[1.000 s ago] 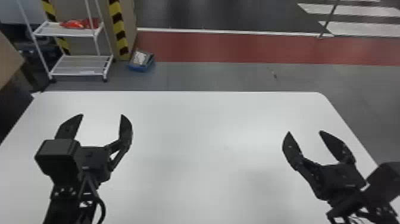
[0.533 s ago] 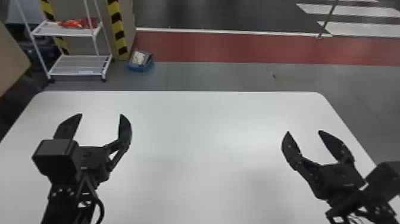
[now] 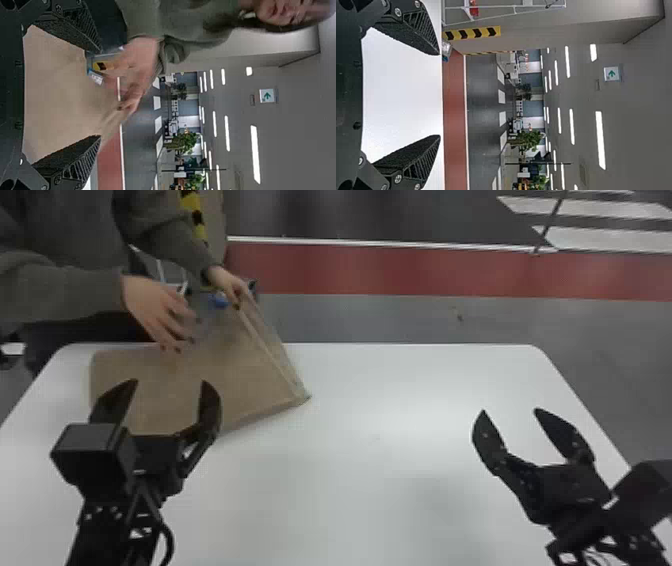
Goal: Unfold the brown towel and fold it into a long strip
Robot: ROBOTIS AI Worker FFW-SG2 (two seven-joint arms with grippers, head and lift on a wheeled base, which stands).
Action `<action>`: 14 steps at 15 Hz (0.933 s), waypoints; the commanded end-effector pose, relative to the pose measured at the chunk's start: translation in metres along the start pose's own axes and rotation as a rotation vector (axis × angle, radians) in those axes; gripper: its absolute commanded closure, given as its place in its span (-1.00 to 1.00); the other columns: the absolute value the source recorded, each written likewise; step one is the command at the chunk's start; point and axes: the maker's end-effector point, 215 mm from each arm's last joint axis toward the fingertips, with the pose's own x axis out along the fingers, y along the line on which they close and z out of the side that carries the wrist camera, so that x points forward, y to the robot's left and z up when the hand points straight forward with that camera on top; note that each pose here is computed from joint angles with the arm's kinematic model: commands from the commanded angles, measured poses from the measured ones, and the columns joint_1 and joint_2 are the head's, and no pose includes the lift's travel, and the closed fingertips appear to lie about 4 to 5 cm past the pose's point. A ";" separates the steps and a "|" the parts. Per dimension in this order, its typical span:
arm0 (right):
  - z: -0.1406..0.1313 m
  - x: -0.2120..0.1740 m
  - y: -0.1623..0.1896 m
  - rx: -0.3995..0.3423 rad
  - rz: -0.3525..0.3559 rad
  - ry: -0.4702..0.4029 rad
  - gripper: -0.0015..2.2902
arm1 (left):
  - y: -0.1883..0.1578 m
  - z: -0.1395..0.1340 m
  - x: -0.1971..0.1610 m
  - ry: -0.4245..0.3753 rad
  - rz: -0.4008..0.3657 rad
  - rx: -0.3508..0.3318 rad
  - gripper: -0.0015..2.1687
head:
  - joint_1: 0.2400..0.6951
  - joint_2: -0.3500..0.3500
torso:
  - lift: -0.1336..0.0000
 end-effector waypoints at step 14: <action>0.001 -0.003 0.001 0.004 -0.002 -0.004 -0.87 | -0.003 -0.002 -0.001 0.005 -0.020 0.000 -0.88 | 1.00 -0.24 | -0.84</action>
